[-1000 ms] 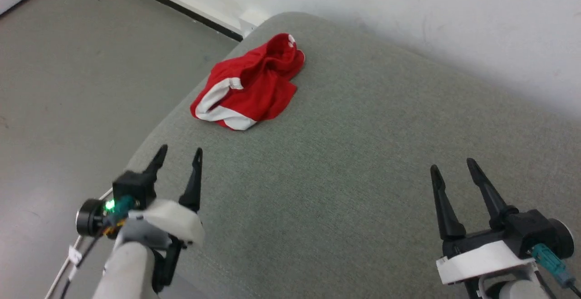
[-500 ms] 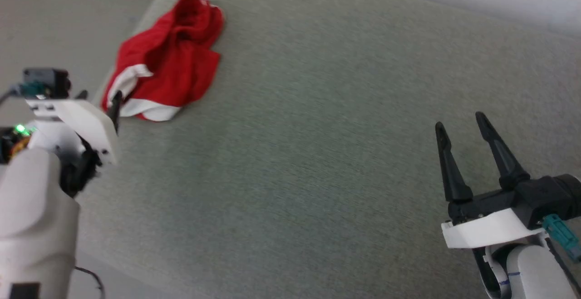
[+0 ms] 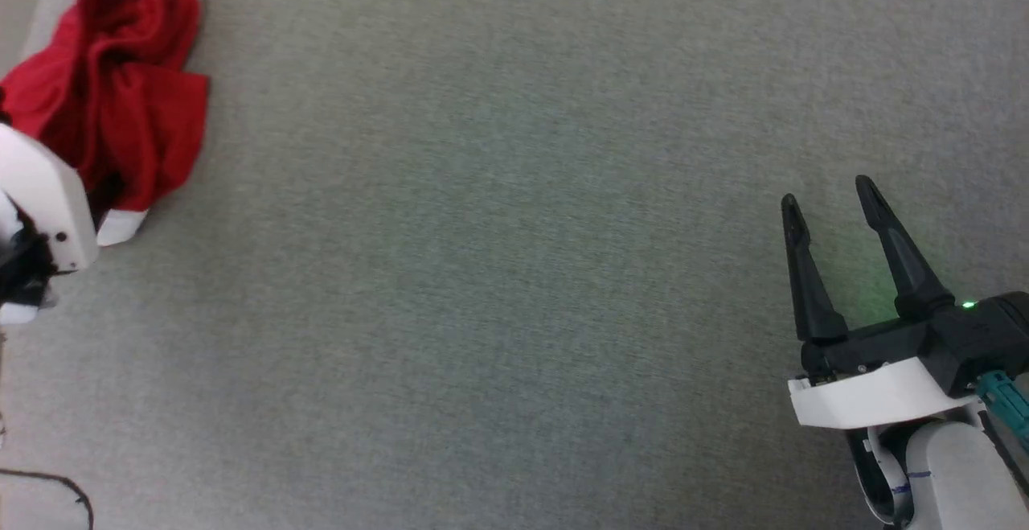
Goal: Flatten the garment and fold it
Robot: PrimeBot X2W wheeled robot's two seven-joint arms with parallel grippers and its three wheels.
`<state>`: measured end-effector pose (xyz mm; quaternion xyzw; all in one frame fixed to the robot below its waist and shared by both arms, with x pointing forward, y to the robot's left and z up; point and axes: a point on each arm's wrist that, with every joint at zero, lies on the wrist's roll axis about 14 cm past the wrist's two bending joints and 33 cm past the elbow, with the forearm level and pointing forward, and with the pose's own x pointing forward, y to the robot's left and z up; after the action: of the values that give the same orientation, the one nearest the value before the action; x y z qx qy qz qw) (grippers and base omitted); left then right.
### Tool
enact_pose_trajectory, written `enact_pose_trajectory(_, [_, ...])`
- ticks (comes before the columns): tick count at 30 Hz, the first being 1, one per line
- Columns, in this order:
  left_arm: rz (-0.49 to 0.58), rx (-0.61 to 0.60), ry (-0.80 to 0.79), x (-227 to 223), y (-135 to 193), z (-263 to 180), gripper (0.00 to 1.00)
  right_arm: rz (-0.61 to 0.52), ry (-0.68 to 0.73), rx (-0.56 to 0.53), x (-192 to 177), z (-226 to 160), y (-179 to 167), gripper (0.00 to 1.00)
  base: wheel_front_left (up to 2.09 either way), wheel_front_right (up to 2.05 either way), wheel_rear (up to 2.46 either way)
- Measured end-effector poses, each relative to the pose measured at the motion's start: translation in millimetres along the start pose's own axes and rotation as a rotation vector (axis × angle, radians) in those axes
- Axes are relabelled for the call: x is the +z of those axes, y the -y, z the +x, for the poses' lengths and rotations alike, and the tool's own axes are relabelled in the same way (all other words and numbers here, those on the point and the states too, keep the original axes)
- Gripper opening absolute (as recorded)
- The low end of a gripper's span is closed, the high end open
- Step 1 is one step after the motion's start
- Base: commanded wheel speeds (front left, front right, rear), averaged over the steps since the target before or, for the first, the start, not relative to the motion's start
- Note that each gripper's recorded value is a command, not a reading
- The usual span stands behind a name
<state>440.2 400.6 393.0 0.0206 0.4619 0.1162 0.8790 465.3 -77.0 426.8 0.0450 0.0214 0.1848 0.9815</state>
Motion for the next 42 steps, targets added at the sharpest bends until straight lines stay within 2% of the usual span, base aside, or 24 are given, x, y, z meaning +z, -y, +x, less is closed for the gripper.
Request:
enact_pose_trajectory(1, [-0.007,-0.01,-0.034,-5,2,4,0.38,-0.001,-0.007,-0.01,-2,-2,4,1.0,0.0,0.0,0.0])
enact_pose_trajectory(2, [-0.016,-0.019,-0.061,-9,4,8,0.0,-0.002,-0.013,-0.018,-4,-3,6,1.0,0.0,0.0,0.0])
enact_pose_trajectory(5, [-0.037,-0.035,-0.064,-6,6,14,0.0,-0.002,-0.028,-0.043,-9,-8,14,1.0,0.0,0.0,0.0])
enact_pose_trajectory(11, [-0.069,-0.039,0.031,2,1,8,0.0,0.003,-0.021,-0.055,-3,-11,13,1.0,0.0,0.0,0.0])
enact_pose_trajectory(19, [-0.077,0.017,0.465,78,-36,-56,0.0,0.0,0.034,-0.052,26,-21,5,1.0,0.0,0.0,0.0])
enact_pose_trajectory(23, [-0.021,0.024,0.738,131,-42,-115,0.0,-0.008,0.067,-0.062,44,-34,3,1.0,0.0,0.0,0.0])
enact_pose_trajectory(26, [0.04,0.008,0.947,170,-33,-168,0.0,-0.015,0.095,-0.07,58,-45,1,1.0,0.0,0.0,0.0])
enact_pose_trajectory(30, [0.115,-0.081,1.156,202,8,-228,0.0,-0.006,0.134,-0.077,75,-61,-2,1.0,0.0,0.0,0.0])
enact_pose_trajectory(33, [0.159,-0.186,1.27,212,55,-264,0.0,-0.011,0.167,-0.08,89,-72,-5,1.0,0.0,0.0,0.0])
enact_pose_trajectory(36, [0.161,-0.318,1.363,217,107,-296,0.0,-0.024,0.201,-0.104,102,-83,0,1.0,0.0,0.0,0.0])
enact_pose_trajectory(42, [0.151,-0.66,1.292,179,234,-297,0.0,-0.043,0.248,-0.186,118,-108,20,1.0,0.0,0.0,0.0])
